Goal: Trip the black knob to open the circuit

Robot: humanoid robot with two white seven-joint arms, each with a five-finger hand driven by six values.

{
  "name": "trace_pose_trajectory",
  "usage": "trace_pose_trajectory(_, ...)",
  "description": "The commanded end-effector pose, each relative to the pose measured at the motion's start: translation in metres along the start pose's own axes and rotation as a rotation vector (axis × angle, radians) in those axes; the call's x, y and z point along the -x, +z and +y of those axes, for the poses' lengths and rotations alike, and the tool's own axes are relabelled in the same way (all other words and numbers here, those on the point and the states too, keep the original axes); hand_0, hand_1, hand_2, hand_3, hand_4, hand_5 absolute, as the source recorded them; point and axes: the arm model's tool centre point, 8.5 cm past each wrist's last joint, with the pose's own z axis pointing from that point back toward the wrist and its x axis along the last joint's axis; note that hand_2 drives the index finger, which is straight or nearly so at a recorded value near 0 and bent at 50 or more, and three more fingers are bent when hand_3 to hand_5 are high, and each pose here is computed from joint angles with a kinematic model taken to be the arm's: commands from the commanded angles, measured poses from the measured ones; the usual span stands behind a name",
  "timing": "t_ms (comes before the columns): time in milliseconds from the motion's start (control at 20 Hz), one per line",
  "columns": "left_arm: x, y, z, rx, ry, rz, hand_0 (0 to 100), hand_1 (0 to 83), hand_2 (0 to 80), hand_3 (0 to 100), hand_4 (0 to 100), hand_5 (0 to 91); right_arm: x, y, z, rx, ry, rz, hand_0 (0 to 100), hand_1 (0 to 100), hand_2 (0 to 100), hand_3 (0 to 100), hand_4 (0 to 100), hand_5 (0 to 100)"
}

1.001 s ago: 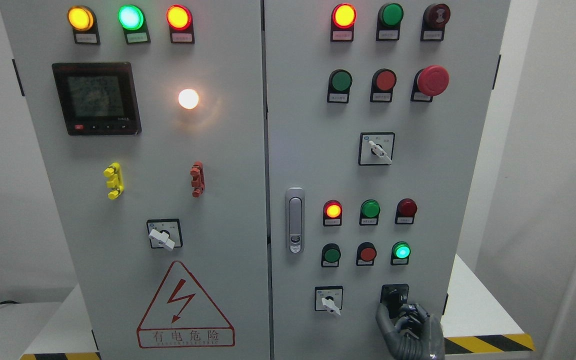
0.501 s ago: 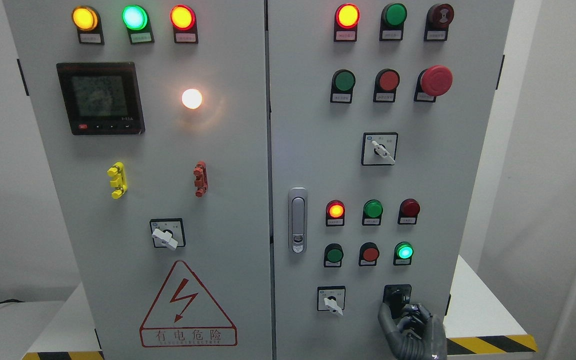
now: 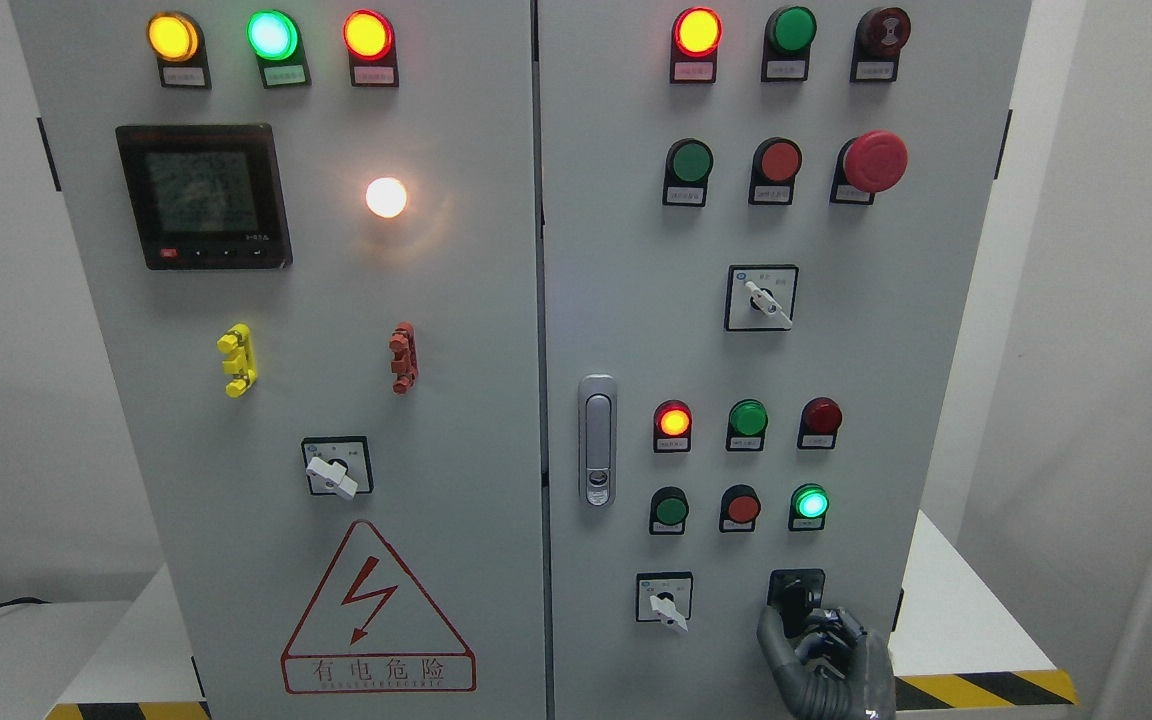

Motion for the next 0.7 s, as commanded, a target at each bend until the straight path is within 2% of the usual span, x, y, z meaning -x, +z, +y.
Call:
trace_pose_trajectory(0,0.0003,0.0001,-0.0002,0.005,-0.030,0.000,12,38.9,0.0,0,0,0.0,-0.0052,-0.0012,-0.0032,0.014,-0.022,-0.051,30,79,53,87,82,91)
trace_pose_trajectory(651,-0.0002,0.0000,-0.0002,0.005,-0.030,-0.002,12,38.9,0.0,0,0,0.0,-0.0036,-0.0016,-0.0042,0.023,-0.007,-0.051,29,78,51,86,81,90)
